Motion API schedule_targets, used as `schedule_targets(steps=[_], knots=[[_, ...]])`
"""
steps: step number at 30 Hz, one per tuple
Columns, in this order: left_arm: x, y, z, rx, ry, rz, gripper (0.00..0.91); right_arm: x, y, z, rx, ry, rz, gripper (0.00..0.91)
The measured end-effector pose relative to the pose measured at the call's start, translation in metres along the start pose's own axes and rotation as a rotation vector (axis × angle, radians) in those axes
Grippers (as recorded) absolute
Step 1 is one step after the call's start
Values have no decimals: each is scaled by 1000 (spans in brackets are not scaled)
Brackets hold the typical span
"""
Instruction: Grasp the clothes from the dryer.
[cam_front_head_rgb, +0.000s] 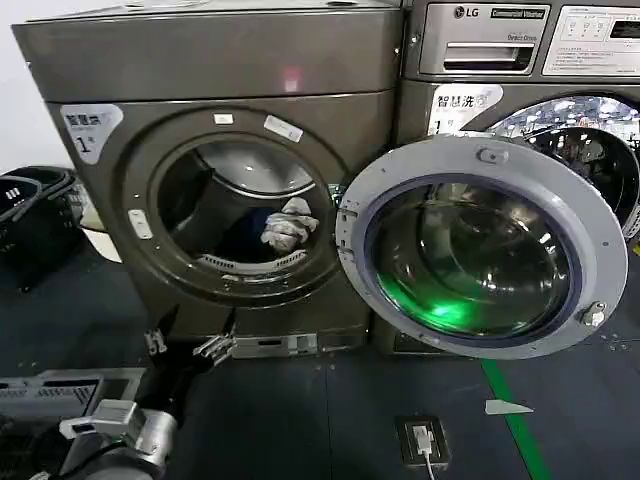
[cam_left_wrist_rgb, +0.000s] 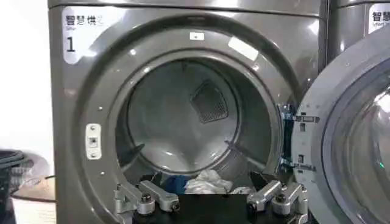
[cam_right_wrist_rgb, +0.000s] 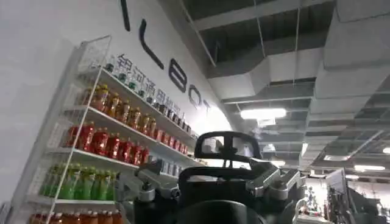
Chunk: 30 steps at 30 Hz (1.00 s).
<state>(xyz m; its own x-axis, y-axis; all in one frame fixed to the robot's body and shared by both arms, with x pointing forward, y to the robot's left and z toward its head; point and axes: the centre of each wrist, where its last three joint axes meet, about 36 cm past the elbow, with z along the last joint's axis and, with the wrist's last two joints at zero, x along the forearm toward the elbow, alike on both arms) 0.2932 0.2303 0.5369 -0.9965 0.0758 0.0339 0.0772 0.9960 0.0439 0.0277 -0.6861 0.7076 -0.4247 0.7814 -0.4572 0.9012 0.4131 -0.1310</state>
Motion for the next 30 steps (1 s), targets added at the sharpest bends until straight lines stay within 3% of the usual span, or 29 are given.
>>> schedule_targets(steps=[30], knots=[[2,0,-1,3,-3,-6,907,-1,1,1,-6,-8,-2,907]])
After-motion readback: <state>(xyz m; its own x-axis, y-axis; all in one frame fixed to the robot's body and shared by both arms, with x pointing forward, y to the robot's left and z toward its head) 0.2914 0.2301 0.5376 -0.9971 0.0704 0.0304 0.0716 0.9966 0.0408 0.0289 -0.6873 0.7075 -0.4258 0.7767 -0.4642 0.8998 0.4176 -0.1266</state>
